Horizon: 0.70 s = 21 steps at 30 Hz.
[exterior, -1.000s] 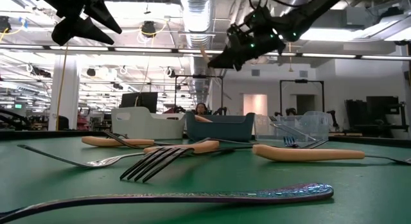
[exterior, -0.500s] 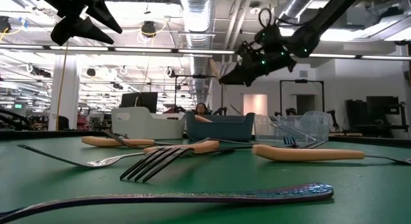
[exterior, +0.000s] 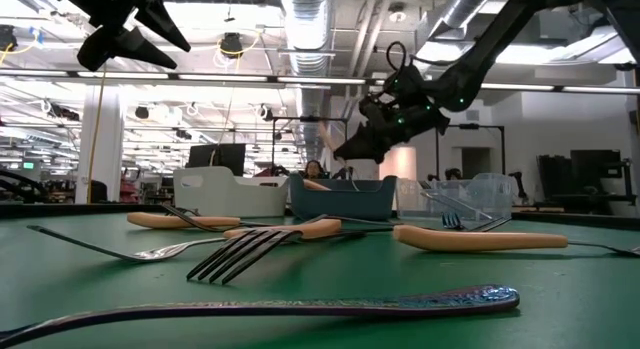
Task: Sort silverware by color (type)
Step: Put the yellow fork into the blue bin
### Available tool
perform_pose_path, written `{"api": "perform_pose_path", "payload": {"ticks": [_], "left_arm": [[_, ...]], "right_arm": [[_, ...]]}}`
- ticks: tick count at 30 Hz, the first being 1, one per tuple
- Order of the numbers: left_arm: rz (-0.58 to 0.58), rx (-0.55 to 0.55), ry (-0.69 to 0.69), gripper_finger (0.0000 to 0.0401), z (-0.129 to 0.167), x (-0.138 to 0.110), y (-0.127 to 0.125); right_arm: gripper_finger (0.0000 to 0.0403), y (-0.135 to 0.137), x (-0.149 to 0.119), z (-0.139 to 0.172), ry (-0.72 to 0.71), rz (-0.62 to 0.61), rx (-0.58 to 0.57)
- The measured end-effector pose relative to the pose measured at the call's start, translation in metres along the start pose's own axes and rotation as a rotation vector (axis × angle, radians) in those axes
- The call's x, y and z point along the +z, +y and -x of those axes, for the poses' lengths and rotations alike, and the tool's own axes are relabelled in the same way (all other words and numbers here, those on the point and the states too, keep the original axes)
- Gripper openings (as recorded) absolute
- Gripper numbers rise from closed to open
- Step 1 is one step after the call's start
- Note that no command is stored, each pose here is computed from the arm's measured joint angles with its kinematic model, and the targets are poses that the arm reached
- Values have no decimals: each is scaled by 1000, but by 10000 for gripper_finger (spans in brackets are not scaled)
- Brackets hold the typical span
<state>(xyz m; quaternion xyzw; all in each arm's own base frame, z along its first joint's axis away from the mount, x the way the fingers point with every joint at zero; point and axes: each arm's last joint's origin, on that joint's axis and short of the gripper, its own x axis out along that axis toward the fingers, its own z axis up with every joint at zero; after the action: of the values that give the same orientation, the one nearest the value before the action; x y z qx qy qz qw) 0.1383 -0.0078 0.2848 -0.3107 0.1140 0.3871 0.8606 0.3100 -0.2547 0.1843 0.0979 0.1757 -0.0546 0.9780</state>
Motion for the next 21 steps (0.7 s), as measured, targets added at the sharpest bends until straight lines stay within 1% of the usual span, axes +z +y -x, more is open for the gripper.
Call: {"api": "perform_pose_path", "payload": {"ticks": [7,12,15,18,21], "left_arm": [[6,9,-15,162,0,0,0],[5,9,-15,162,0,0,0],[5,9,-15,162,0,0,0],[5,9,-15,162,0,0,0],[5,7,-12,162,0,0,0]], "right_arm": [[50,-1,-8,1,75,-9,-35],[61,2,-13,-1,135,31,-82],[71,2,-13,-1,139,34,-88],[81,0,-13,-1,144,34,-126],[91,0,-13,0,144,39,-130]]}}
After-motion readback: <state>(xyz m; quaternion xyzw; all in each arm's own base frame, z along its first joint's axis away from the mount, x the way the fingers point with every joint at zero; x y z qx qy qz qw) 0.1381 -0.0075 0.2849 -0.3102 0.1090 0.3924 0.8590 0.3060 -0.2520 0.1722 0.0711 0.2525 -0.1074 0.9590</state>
